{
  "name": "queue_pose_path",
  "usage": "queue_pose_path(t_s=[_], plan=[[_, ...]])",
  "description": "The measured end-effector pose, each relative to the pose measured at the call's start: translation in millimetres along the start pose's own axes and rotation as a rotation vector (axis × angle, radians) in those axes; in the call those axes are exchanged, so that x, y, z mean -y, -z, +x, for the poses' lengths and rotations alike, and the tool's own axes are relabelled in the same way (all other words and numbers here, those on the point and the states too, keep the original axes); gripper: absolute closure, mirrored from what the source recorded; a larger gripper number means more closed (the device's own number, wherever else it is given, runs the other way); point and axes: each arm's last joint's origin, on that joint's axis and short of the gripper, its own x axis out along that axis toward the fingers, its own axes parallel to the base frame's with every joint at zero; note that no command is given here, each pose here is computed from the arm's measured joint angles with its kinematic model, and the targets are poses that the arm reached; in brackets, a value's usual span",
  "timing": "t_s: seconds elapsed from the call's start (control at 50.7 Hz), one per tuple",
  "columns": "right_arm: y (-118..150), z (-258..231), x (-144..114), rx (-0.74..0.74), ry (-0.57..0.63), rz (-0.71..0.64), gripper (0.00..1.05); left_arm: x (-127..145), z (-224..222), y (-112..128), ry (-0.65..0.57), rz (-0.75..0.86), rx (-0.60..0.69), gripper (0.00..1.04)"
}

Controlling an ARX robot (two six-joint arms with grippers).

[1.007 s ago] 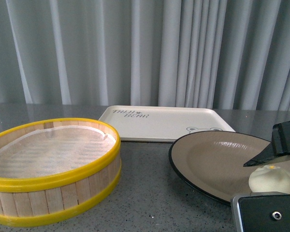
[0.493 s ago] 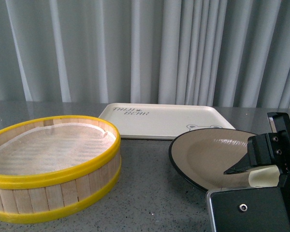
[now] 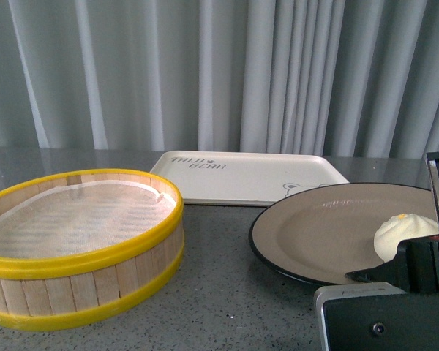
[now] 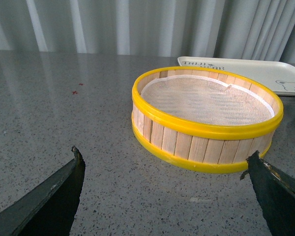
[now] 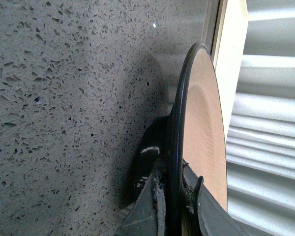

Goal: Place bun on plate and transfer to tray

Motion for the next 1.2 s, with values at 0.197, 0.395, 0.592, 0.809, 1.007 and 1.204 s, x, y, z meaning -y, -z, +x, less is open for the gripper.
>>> queue_pose_path(t_s=[0.197,0.395,0.592,0.809,1.007,1.204], plan=[[3.0,-1.5,-3.2,-0.042,0.074,-0.005,1.02,0.0,0.0,0.0,0.000,0.000,0.000,0.07],[9.3,-5.6,-4.8,-0.088,0.210,-0.078,1.02,0.0,0.0,0.0,0.000,0.000,0.000,0.07],[9.3,-12.4,9.2,-0.050,0.337,-0.099,1.02,0.0,0.0,0.0,0.000,0.000,0.000,0.07],[17.6,-15.5,32.6,0.060,0.432,-0.046,1.02,0.0,0.0,0.0,0.000,0.000,0.000,0.07],[46.8,-7.7,65.2,0.131,0.434,0.009,1.02,0.0,0.0,0.0,0.000,0.000,0.000,0.07],[78.2,13.3,80.7,0.182,0.371,0.046,1.02,0.0,0.0,0.0,0.000,0.000,0.000,0.07]])
